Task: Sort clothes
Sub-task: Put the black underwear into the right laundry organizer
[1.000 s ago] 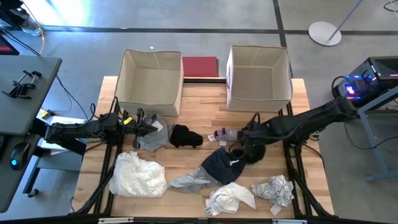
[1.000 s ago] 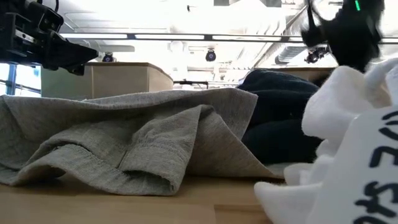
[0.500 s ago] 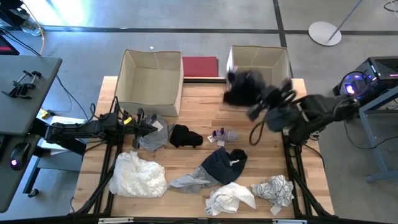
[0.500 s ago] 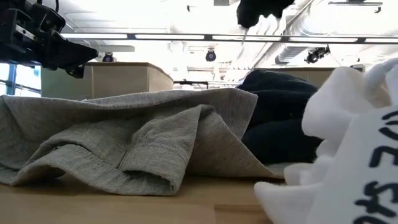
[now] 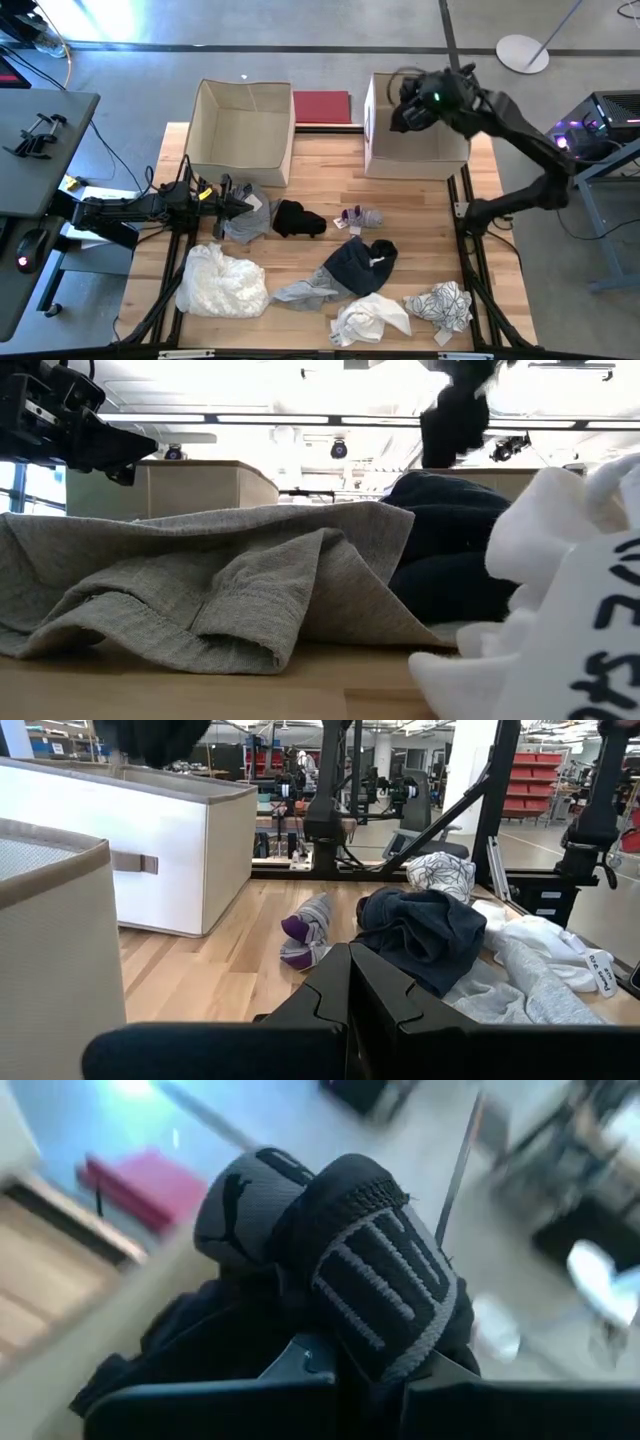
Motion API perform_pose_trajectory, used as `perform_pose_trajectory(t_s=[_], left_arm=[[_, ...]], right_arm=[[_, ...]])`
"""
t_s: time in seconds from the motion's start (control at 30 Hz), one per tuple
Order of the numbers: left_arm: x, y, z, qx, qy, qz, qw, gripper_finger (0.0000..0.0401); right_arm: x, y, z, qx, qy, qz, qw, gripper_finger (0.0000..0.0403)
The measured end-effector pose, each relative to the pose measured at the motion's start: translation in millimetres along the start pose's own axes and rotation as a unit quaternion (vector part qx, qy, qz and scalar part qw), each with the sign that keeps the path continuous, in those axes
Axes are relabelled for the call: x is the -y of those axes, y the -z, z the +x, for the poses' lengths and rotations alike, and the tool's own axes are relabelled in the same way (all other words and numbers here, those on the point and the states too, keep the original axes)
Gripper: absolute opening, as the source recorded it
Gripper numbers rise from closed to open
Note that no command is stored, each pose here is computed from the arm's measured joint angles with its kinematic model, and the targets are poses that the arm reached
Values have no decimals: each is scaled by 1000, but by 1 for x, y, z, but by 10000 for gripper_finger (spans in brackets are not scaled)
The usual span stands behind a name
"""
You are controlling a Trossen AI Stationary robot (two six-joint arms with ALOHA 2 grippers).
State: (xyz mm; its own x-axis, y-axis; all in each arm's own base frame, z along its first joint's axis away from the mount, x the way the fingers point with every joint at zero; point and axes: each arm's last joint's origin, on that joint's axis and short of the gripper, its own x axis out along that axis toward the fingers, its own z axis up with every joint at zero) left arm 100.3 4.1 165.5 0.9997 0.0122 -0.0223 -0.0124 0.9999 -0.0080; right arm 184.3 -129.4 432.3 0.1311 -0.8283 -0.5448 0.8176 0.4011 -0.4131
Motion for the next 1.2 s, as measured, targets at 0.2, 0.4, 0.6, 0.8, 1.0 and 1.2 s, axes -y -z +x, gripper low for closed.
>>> perform_pose_trajectory(t_s=[0.2, 0.4, 0.6, 0.8, 1.0, 1.2], left_arm=[[0, 0, 0, 0, 0, -9, 1000, 0], [0, 0, 0, 0, 0, -10, 1000, 0], [0, 0, 0, 0, 1, -23, 1000, 0], [0, 0, 0, 0, 1, -22, 1000, 0], [0, 0, 0, 0, 0, -22, 1000, 0], [0, 0, 0, 0, 0, -22, 1000, 0]], right_arm=[[12, 24, 81, -115, -49, 32, 992, 5], [-7, 63, 146, -191, -96, 33, 976, 5], [-36, 103, 185, -269, -127, 8, 955, 5], [-51, 125, 206, -330, -135, -14, 934, 9], [-52, 129, 204, -355, -145, -2, 923, 64], [-37, 119, 174, -335, -145, 13, 931, 166]])
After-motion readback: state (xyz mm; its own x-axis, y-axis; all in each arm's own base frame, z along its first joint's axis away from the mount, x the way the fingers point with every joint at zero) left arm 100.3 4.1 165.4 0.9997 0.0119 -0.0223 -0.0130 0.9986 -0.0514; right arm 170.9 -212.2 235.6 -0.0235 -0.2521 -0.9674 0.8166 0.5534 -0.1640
